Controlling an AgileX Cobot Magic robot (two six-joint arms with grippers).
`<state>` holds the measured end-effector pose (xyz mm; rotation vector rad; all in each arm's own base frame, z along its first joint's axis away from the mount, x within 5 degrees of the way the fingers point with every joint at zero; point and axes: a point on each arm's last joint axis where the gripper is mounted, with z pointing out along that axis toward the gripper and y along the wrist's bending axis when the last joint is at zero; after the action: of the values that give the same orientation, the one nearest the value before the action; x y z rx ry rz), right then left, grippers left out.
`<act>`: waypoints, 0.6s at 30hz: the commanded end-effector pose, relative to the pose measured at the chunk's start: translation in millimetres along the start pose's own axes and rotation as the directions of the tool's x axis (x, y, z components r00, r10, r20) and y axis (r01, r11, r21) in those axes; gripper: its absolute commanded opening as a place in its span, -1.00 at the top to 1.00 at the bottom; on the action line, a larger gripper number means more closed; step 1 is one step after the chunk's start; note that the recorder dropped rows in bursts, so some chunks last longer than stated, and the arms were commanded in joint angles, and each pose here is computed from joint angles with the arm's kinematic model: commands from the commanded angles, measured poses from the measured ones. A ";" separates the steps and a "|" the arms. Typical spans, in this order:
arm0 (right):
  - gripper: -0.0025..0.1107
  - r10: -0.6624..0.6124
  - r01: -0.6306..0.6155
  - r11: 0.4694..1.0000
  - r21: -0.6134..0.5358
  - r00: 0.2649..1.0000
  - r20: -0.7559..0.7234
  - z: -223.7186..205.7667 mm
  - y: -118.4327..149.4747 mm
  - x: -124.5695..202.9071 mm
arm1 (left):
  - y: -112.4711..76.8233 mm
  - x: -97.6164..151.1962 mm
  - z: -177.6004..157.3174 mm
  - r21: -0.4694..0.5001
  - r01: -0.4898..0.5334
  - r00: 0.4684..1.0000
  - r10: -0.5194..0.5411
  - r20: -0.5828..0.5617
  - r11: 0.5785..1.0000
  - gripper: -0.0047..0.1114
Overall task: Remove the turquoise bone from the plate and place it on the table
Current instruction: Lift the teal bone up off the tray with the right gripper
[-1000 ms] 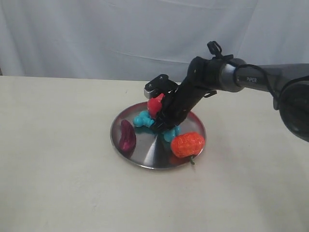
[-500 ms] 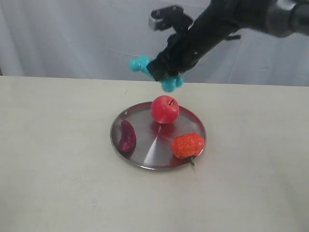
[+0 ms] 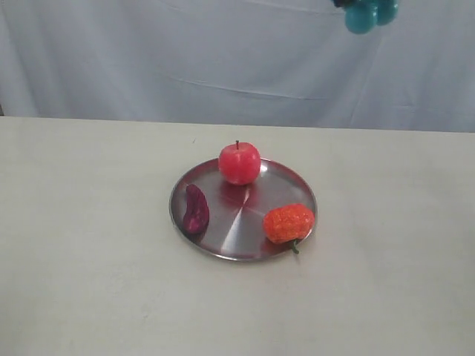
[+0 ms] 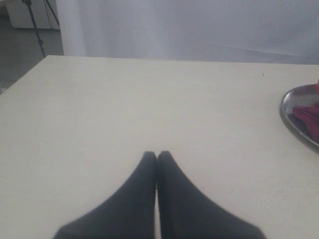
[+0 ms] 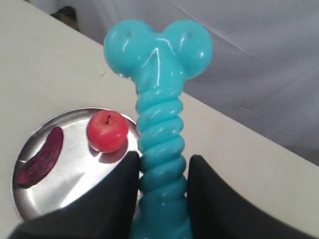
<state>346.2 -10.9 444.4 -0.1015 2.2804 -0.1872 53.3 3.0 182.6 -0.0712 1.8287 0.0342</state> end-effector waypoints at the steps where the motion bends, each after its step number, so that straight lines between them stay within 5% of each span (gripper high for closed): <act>1: 0.96 0.068 -0.065 0.988 0.138 0.998 -0.016 -14.3 -14.7 2.6 | 0.1 0.3 0.2 -0.003 0.010 1.000 -0.010 0.004 1.000 0.92; 11: 0.96 0.240 -0.194 0.961 0.195 0.939 -0.246 56.7 -49.6 31.0 | 0.1 0.3 0.2 -0.003 0.010 1.000 -0.010 0.004 1.000 0.92; 18: 0.96 0.229 -0.180 0.970 0.161 0.901 -0.368 135.2 -42.4 64.5 | 0.1 0.3 0.2 -0.003 0.010 1.000 -0.010 0.004 1.000 0.92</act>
<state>397.3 -73.4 339.3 0.2655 2.6275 -0.2812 53.3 3.0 182.6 -0.0712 1.8287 0.0342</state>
